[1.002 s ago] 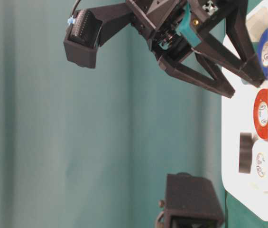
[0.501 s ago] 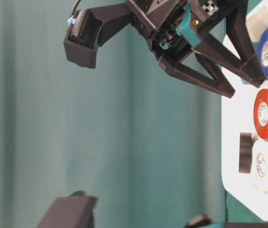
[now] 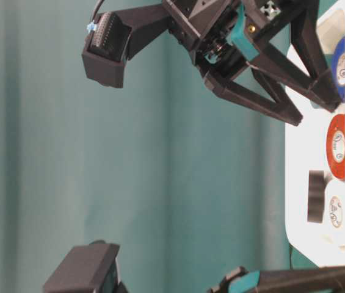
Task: Put the tape alternately from left to right into the white case.
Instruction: 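Lift the yellow roll and carry it into the tray's top middle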
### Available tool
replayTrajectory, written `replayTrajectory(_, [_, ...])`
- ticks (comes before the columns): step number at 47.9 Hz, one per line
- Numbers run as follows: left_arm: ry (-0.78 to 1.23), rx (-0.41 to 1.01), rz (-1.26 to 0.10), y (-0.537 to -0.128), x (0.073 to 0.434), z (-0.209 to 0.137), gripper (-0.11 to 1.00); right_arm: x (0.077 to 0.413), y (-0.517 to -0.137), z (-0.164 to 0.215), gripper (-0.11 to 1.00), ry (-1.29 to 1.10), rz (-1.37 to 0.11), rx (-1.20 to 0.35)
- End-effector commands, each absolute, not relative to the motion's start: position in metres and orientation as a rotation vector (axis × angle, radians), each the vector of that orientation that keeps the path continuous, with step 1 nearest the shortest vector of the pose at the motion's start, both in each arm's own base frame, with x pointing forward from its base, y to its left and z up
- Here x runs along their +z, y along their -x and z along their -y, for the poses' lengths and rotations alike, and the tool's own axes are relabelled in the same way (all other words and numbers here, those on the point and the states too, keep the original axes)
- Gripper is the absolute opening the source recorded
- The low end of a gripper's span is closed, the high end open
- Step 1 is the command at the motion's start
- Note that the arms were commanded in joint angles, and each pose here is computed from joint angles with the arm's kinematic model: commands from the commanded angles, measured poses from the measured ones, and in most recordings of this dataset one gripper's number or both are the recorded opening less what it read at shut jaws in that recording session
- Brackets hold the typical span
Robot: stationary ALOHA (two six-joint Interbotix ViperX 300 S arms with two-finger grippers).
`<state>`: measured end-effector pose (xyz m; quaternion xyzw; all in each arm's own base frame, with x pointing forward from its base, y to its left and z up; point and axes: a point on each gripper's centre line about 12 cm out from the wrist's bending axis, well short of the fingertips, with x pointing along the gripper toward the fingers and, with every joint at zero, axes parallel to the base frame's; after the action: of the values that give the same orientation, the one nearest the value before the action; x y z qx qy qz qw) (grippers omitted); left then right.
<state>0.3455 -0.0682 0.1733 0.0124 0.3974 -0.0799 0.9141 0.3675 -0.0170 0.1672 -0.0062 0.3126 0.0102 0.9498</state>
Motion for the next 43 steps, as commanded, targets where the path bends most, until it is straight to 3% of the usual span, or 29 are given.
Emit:
replayTrajectory(1, [-0.008, -0.124, -0.775, -0.350, 0.187, 0.052, -0.03, 0.177, -0.372, 0.016, 0.88, 0.012, -0.606, 0.022])
replayTrajectory(25, [0.012, 0.069, -0.753, -0.357, 0.190, -0.030, -0.03, 0.176, -0.371, 0.014, 0.88, 0.011, -0.607, 0.030])
replayTrajectory(43, [0.004, 0.239, -0.623, -0.366, 0.198, -0.103, -0.03, 0.176, -0.371, 0.010, 0.88, 0.013, -0.606, 0.043])
